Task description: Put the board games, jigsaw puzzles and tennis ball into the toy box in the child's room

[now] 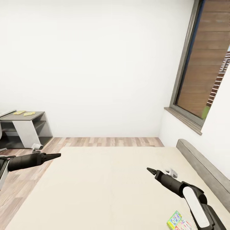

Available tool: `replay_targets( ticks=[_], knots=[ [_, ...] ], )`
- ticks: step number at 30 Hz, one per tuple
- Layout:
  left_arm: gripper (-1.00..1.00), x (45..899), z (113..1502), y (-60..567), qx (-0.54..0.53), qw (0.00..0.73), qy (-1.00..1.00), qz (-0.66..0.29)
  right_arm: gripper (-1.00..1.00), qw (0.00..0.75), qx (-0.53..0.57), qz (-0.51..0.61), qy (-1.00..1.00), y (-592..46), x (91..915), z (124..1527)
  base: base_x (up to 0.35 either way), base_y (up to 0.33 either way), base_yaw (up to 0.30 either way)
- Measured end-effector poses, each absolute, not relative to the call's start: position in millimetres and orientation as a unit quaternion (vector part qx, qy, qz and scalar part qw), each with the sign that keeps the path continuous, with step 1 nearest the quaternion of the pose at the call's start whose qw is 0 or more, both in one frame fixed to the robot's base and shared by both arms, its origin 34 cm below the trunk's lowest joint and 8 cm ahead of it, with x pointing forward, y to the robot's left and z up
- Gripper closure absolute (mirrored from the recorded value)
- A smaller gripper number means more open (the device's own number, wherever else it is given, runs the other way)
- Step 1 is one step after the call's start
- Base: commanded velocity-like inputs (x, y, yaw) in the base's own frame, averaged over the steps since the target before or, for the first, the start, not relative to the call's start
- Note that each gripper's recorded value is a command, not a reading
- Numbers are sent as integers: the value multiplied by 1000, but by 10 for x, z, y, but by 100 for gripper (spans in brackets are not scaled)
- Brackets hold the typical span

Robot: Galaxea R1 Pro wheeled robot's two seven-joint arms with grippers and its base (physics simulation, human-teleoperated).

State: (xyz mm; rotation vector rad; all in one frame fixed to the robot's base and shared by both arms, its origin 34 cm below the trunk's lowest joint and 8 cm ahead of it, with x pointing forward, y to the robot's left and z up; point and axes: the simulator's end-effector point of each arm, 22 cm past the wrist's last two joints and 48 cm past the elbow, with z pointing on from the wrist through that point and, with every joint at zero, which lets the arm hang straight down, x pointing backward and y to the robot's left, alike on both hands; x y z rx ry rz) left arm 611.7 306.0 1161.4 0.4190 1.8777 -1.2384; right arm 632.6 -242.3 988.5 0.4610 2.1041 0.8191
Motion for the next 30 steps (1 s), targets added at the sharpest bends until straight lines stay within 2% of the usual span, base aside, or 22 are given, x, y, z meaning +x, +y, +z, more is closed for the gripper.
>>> replay_targets(
  ticks=[21, 30],
  knots=[
    [-100, 6117, 11613, 3059, 167, 414, 747, -493, -100, 407, 183, 324, 834, -2426, 6325, 9884, 0, -298, 0],
    [-100, 6118, 11616, 3063, 167, 414, 747, -493, -100, 406, 183, 325, 834, -2424, 6325, 9884, 0, -78, 0]
  ],
)
